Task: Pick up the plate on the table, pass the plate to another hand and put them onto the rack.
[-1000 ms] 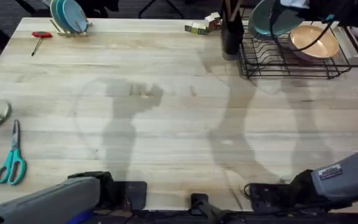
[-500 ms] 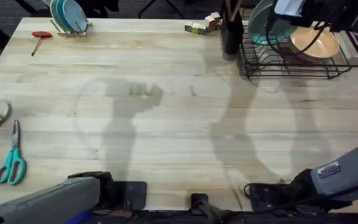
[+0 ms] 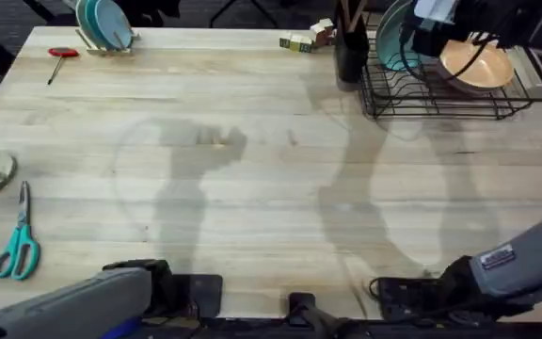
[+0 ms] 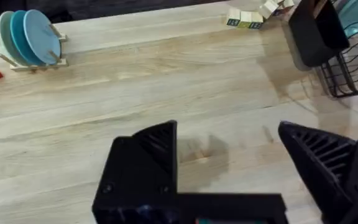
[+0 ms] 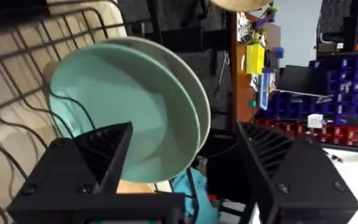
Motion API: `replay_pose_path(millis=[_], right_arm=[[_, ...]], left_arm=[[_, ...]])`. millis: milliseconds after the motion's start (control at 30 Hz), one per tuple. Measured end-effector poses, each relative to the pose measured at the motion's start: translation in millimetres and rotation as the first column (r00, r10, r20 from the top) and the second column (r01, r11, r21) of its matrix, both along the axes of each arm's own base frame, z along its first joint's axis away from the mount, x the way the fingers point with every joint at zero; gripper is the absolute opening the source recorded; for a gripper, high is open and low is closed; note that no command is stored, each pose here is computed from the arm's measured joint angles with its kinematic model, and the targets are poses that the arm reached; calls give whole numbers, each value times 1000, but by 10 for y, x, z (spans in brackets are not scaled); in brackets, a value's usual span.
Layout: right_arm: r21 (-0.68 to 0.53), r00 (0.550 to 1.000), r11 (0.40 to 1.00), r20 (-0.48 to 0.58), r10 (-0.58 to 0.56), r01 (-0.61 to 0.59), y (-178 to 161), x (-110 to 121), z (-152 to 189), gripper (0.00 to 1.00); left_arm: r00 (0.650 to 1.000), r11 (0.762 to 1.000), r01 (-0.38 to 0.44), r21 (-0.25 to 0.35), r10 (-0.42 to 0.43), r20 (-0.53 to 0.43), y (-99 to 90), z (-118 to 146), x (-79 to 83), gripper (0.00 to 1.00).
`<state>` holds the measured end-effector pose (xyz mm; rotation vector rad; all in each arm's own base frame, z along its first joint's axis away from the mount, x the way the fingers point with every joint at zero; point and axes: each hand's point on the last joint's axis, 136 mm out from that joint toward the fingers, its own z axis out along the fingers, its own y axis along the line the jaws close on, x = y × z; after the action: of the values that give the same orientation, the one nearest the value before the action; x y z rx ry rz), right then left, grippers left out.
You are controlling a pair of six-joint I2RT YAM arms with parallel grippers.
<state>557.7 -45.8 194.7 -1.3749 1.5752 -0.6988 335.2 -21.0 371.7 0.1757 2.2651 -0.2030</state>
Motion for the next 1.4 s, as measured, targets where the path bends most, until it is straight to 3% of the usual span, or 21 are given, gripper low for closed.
replay_pose_path(millis=[233, 500, 933, 1100, 1400], right_arm=[[98, 999, 994, -11, -38, 38, 77, -127, 239, 992], [248, 983, 961, -163, -81, 121, 278, -683, 523, 992], [526, 946, 800, -287, -151, 288, 641, -1447, 1109, 992], [644, 919, 663, -342, -195, 381, 678, -1691, 1298, 992], [749, 808, 303, -543, -230, 590, 720, -2175, 1395, 992]], left_arm=[[1000, 1000, 0, 0, 0, 0, 0, -1, -1, 994], [1000, 1000, 0, 0, 0, 0, 0, 1, -1, 994], [1000, 1000, 0, 0, 0, 0, 0, 1, -1, 993], [1000, 1000, 0, 0, 0, 0, 0, 0, 0, 993], [1000, 1000, 0, 0, 0, 0, 0, -1, -1, 993]])
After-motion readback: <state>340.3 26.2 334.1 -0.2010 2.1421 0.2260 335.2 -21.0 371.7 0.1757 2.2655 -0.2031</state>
